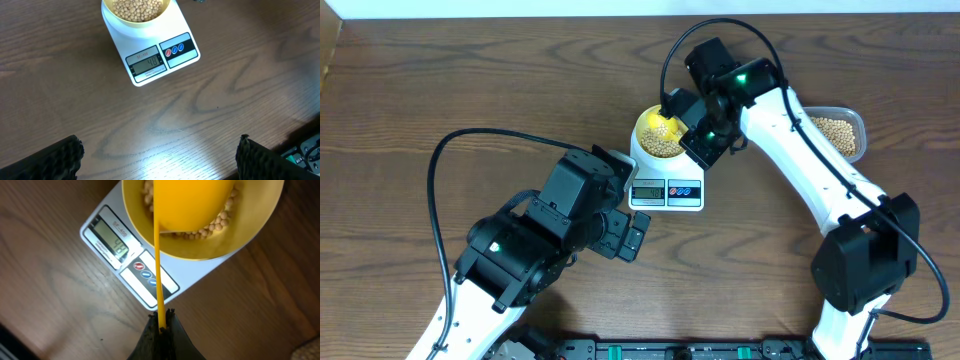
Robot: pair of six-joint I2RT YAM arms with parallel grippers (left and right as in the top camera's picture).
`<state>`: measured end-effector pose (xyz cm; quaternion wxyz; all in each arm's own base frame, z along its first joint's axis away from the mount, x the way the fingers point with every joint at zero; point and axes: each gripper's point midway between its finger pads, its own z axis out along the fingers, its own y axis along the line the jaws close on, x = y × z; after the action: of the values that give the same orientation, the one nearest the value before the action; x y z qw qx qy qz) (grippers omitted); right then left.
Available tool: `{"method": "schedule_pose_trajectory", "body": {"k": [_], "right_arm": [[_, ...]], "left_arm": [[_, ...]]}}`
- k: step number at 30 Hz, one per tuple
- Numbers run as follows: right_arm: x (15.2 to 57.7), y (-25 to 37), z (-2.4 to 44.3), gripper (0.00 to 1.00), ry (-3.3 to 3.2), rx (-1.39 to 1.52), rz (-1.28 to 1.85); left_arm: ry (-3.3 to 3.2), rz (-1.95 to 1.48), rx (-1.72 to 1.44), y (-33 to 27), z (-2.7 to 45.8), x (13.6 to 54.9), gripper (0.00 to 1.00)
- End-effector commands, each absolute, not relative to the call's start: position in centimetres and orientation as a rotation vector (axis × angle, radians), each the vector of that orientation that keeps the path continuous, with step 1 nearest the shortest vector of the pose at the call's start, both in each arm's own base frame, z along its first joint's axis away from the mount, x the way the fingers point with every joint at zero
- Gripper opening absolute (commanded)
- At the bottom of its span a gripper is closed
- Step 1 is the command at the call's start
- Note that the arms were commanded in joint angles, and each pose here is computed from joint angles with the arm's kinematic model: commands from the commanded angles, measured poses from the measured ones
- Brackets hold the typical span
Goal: Scoop item into bowl and weigh 50g on scale
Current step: 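Tip the scoop slowly over the bowl, pouring soybeans while the scale reads, then lift the scoop away and return it to the soybean tub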
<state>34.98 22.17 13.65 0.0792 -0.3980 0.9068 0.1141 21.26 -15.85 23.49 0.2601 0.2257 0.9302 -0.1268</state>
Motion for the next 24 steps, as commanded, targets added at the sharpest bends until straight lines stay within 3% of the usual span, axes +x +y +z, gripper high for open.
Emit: {"method": "schedule_pose_trajectory", "body": {"k": [1,24], "right_arm": [[35.5,22.3,14.7,0.01,2.712,-1.113,0.458],[36.4,20.3,15.5,0.01,2.742,-0.949,0.654]], "left_arm": [[2.513,-0.346,0.598,-15.8,23.9,21.4,1.00],[2.513,-0.346,0.598,-15.8,23.9,21.4,1.00]]}}
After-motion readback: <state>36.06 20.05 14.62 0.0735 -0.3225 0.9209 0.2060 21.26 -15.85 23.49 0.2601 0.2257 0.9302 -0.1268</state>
